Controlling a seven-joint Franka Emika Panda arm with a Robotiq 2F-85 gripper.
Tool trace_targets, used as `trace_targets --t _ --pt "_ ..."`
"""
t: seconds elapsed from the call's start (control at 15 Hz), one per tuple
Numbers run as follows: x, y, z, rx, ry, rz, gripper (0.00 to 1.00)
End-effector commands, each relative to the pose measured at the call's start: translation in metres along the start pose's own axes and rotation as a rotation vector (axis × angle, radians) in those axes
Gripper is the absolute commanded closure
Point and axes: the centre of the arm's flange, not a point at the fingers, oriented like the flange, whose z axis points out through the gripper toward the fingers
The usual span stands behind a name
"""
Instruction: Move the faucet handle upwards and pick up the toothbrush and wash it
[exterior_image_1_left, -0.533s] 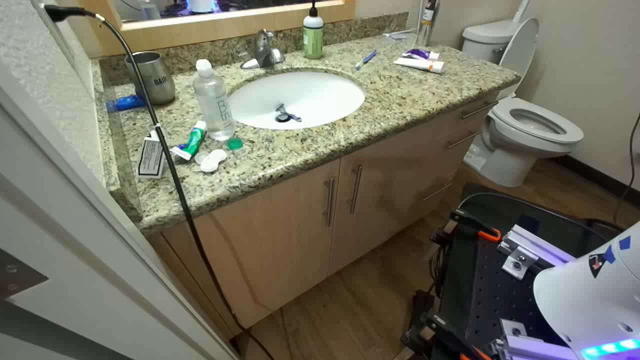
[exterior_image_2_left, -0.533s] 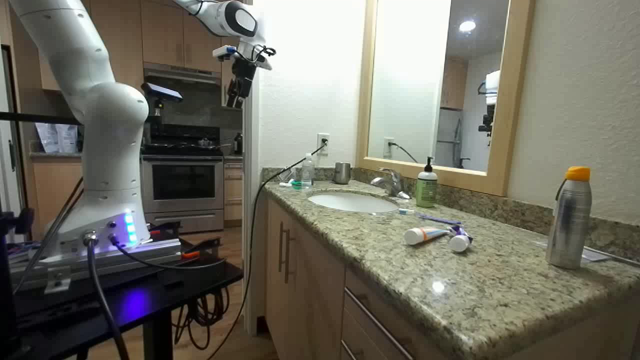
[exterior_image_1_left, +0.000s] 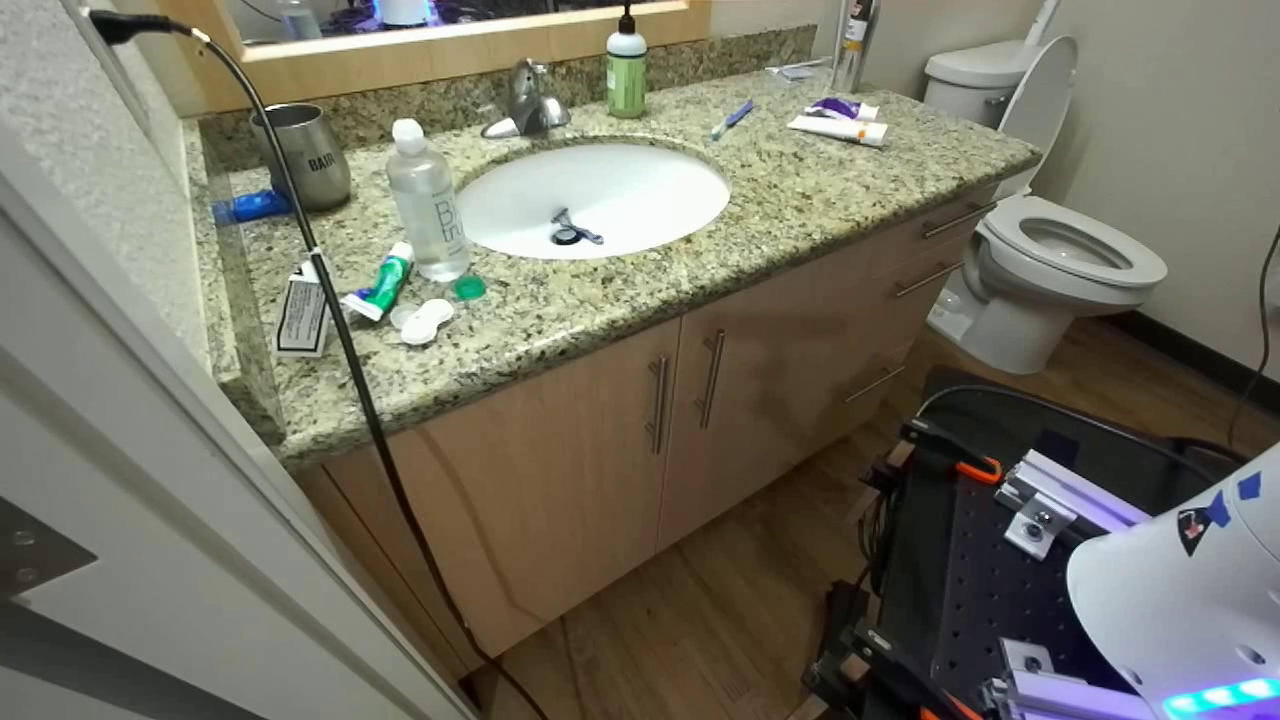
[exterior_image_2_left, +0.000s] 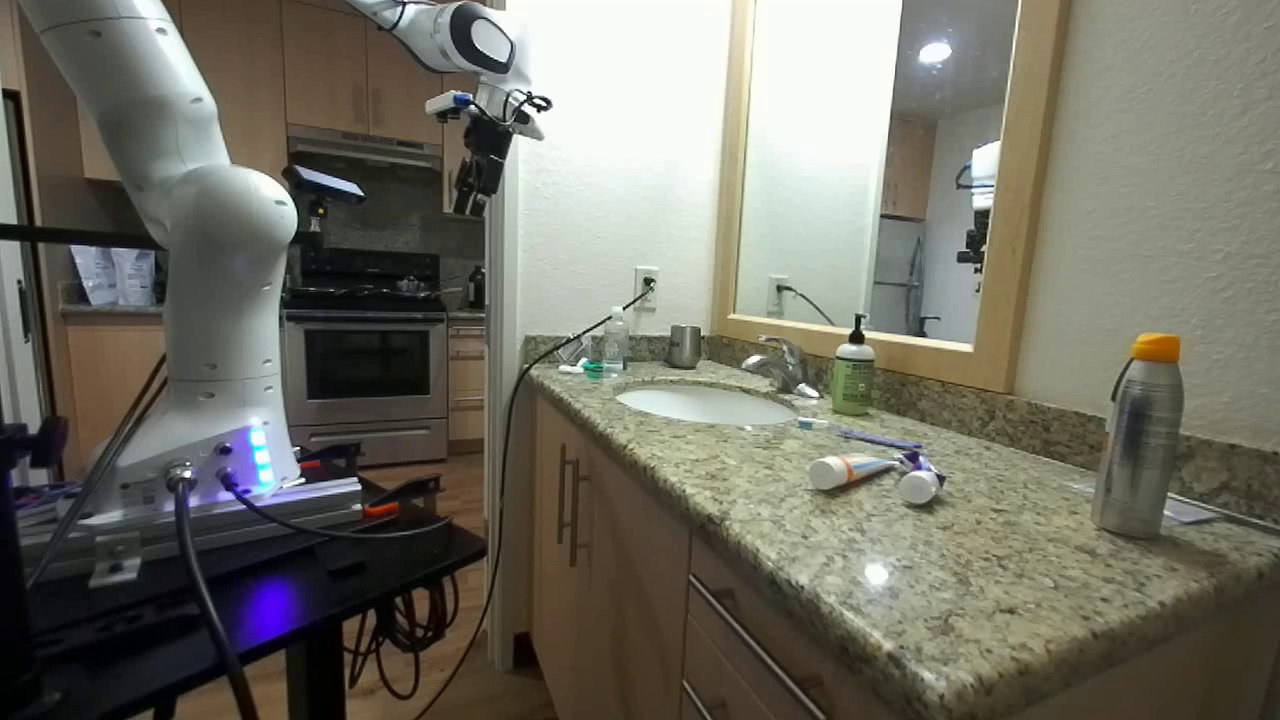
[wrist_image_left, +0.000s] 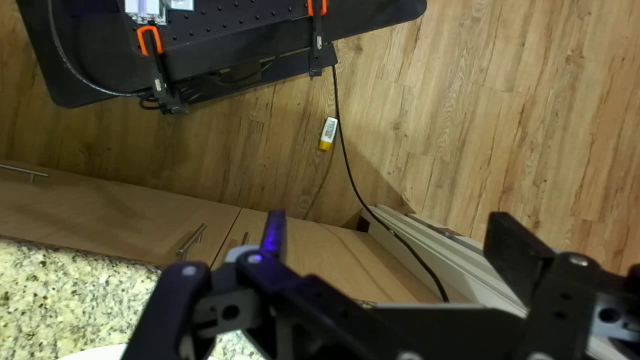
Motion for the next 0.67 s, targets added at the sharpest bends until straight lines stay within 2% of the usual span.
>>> trace_targets --t 0.0,0.13,0.27,0.6 --pt "0.0 0.0 0.0 0.0 0.0 0.0 0.0" --pt "0.032 0.011 -0.002 0.064 0.115 0.098 0.0" --pt "0.069 0.03 -0.025 0.099 0.224 0.145 0.0" --pt "0.155 0.116 -0.087 0.139 0.561 0.292 0.0"
